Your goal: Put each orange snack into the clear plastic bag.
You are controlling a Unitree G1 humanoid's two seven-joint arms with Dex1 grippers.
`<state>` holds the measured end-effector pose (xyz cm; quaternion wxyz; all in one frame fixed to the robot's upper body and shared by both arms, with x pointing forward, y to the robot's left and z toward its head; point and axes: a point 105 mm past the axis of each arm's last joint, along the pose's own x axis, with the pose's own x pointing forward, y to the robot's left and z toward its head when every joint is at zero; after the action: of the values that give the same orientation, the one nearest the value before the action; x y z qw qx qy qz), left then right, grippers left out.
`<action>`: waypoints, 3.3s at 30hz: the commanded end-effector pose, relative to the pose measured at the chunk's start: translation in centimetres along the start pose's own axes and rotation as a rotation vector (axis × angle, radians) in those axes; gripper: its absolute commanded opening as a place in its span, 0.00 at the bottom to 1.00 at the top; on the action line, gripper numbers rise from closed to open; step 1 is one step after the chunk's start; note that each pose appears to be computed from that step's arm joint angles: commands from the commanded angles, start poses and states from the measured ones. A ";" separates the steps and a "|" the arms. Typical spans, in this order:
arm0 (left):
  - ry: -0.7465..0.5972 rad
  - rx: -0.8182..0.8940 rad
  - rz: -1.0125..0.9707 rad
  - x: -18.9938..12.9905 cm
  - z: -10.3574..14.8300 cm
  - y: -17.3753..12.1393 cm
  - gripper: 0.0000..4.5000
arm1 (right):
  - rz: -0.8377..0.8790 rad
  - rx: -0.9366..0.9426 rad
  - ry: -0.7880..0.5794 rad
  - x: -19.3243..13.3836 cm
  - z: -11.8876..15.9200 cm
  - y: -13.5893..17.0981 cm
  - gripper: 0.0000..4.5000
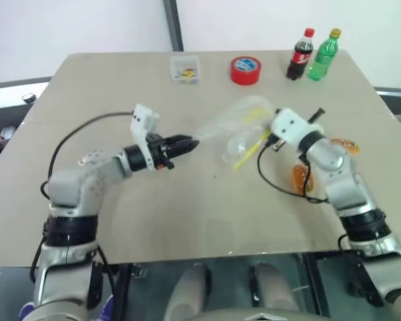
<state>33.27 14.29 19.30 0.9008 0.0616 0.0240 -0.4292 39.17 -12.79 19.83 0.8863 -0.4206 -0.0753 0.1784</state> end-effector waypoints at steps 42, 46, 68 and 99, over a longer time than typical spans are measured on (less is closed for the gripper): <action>-0.017 0.579 -0.086 4.7 1.0 -6.3 0.01 | 0.146 0.128 0.046 3.0 3.9 1.5 0.00; -0.044 0.599 -0.059 4.2 1.2 -5.3 0.01 | 0.131 0.121 0.043 2.3 3.7 1.5 0.00; -0.215 0.545 -0.230 2.3 0.7 -1.2 0.00 | 0.204 0.767 -0.082 -4.2 6.4 3.9 0.03; -0.198 0.580 -0.228 1.9 0.3 -1.4 0.00 | 0.272 0.038 -0.234 -3.8 8.4 4.5 0.30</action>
<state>33.71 11.91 17.98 0.7939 0.2582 -0.1561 -0.5279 32.50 -5.88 20.41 0.8554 -0.3744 -0.0880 0.3469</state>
